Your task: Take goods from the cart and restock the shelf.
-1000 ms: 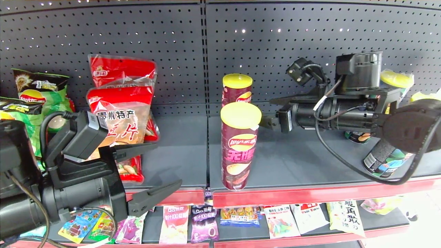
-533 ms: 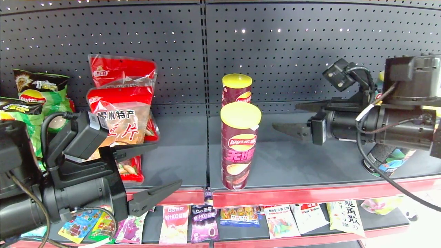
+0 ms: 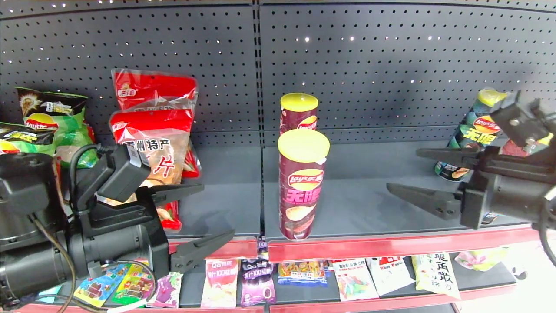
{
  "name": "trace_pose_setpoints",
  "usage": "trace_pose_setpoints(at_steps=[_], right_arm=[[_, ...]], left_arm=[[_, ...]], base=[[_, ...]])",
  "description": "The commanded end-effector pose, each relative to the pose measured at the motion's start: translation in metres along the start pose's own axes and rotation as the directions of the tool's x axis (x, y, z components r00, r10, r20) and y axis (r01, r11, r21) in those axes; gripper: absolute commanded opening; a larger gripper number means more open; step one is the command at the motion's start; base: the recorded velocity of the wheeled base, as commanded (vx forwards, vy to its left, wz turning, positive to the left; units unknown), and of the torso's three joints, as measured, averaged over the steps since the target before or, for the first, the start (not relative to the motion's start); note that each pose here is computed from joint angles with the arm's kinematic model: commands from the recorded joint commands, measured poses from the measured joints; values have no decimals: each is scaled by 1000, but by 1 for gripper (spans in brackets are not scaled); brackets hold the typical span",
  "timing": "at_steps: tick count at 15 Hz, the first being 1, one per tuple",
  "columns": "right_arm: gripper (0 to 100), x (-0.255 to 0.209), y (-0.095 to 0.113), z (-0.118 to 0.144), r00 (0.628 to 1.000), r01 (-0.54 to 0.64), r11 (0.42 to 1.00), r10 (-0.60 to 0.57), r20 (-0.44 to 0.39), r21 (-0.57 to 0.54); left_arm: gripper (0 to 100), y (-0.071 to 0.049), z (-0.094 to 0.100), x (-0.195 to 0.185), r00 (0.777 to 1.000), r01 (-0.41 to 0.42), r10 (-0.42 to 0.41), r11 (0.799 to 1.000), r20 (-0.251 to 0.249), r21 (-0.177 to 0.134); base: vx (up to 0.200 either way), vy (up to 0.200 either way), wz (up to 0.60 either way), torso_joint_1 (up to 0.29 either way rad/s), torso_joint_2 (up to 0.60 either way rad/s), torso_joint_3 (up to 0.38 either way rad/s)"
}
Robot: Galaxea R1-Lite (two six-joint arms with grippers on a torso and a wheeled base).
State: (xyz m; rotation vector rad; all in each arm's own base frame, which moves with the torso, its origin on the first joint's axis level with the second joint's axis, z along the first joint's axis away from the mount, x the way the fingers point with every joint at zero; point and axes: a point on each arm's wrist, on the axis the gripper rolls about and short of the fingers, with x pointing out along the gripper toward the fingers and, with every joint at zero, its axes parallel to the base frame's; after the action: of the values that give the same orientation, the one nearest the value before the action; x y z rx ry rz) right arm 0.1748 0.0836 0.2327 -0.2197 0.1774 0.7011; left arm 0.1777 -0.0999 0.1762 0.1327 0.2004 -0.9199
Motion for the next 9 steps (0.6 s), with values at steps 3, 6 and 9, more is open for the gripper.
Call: trace_pose_setpoints(at_steps=[3,6,9], right_arm=[[100,-88,30,-32,989,83,996,-78,125,-30],[100,-115,35,-41,954,245,969,-238,182,-15],[100,-129,34,-37,904,370,929,-365,221,16]], left_arm=[[100,-4,-14,23,995,64,-63,998,-79,17],[100,3,-22,44,989,76,-74,997,-125,17],[100,7,-31,56,983,81,-80,997,-166,-1]], base=[[0,0,0,0,0,0],[0,0,0,0,0,0],[0,0,0,0,0,0]])
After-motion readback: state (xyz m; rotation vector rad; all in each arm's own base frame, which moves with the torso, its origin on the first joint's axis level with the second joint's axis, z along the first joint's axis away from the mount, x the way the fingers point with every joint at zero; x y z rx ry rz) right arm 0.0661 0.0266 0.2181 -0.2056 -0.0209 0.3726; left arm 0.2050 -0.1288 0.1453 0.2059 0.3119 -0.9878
